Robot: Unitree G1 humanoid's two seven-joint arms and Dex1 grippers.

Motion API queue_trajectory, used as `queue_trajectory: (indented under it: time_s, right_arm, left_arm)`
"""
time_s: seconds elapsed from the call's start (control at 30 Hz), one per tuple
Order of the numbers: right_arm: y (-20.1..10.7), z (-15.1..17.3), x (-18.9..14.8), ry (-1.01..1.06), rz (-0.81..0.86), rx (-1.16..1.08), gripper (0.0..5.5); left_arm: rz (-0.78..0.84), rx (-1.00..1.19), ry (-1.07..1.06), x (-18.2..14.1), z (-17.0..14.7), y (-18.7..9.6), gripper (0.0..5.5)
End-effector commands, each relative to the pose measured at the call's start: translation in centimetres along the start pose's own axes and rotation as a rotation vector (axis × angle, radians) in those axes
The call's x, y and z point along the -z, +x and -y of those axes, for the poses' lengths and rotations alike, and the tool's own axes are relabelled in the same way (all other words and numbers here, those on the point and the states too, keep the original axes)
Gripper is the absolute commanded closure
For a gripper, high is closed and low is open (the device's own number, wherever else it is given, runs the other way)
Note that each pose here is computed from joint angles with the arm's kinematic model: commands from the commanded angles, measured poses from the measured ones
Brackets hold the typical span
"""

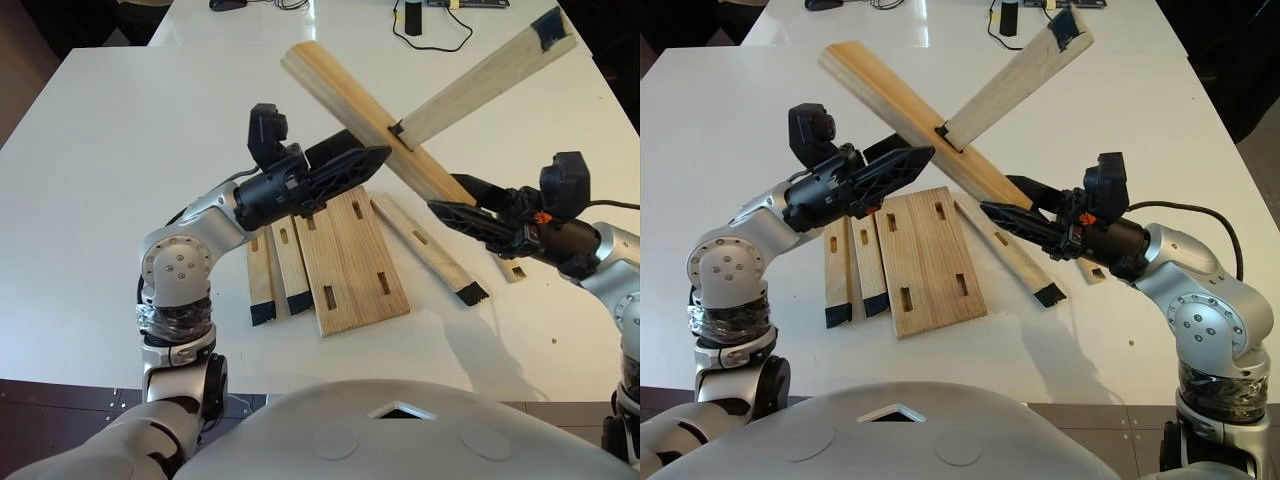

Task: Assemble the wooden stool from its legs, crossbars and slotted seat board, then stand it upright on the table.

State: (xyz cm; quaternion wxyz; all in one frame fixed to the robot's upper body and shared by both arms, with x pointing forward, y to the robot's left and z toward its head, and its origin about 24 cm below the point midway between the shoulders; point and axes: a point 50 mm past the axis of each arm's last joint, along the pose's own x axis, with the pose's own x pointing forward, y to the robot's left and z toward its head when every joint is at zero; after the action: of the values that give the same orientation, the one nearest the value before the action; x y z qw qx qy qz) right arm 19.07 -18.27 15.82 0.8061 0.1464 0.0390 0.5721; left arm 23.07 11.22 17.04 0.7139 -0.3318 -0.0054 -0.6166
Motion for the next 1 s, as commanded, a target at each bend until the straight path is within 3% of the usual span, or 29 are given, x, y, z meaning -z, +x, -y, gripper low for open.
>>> queue_trajectory:
  time_s: [0.03,0.13,0.47,0.67,0.7,0.87,1.0]
  right_arm:
    - [0.1,0.0,-0.6,0.002,-0.023,-0.058,3.45]
    - [0.1,0.2,-0.5,0.013,-0.045,-0.073,3.45]
    - [-0.2,0.1,0.4,0.136,-0.056,-0.139,3.45]
    - [-0.1,0.2,0.9,0.131,-0.094,-0.130,3.45]
    - [-0.1,0.2,0.9,0.121,-0.103,-0.130,3.08]
    - [-0.6,0.5,1.2,0.103,-0.136,-0.069,2.35]
    - [-2.1,1.2,1.3,0.097,-0.124,0.045,2.30]
  left_arm:
    - [-0.015,0.054,0.028,-0.5,0.8,0.6,1.89]
    - [-0.014,0.072,0.038,-0.5,1.0,0.7,1.89]
    - [-0.056,0.175,0.074,0.0,2.3,0.6,3.39]
    - [-0.125,0.173,0.094,0.8,2.3,0.7,3.42]
    - [-0.121,0.154,0.096,0.7,2.1,0.7,3.42]
    - [-0.140,0.111,0.137,0.1,1.7,0.0,3.42]
    - [-0.194,0.066,0.205,-1.3,2.1,-1.7,3.42]
